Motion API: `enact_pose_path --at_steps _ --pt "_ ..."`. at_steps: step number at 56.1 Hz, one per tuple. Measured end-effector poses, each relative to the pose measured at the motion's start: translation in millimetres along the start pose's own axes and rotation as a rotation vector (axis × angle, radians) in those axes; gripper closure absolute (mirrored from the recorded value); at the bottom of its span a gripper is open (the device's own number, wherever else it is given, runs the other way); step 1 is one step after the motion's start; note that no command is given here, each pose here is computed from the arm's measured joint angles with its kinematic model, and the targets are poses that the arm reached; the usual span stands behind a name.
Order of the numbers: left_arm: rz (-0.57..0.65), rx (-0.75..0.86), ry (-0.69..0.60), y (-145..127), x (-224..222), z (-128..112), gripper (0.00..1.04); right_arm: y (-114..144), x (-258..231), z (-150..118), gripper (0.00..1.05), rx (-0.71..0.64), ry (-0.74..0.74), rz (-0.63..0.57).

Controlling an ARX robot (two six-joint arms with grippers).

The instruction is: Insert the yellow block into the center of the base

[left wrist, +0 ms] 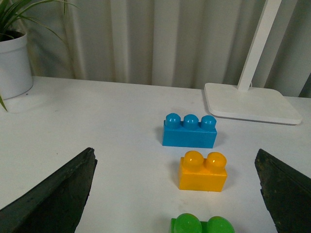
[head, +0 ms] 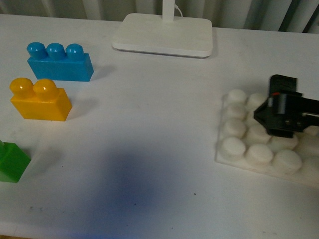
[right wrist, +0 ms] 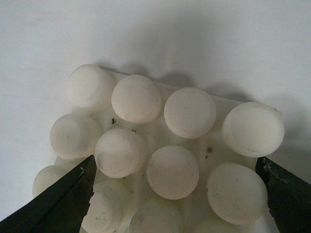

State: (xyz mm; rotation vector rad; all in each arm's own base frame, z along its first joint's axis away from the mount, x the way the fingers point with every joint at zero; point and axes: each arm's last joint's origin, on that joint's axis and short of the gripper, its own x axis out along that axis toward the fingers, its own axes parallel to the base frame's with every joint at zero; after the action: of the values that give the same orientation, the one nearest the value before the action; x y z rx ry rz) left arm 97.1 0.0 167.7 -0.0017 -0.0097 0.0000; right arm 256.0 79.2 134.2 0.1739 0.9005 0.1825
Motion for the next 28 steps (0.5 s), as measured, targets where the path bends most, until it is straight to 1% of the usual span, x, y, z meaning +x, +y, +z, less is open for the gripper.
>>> enact_pose_path --at_steps 1,8,22,28 --pt "0.0 0.0 0.0 0 0 0 0.06 7 2 -1 0.09 0.002 -0.001 -0.001" --pt "0.0 0.0 0.0 0 0 0 0.06 37 13 1 0.09 0.022 -0.017 -0.031" --pt "0.0 0.0 0.0 0 0 0 0.06 64 24 6 0.09 0.035 -0.025 -0.025" --pt "0.0 0.0 0.0 0 0 0 0.06 78 29 6 0.09 0.012 -0.021 -0.005"
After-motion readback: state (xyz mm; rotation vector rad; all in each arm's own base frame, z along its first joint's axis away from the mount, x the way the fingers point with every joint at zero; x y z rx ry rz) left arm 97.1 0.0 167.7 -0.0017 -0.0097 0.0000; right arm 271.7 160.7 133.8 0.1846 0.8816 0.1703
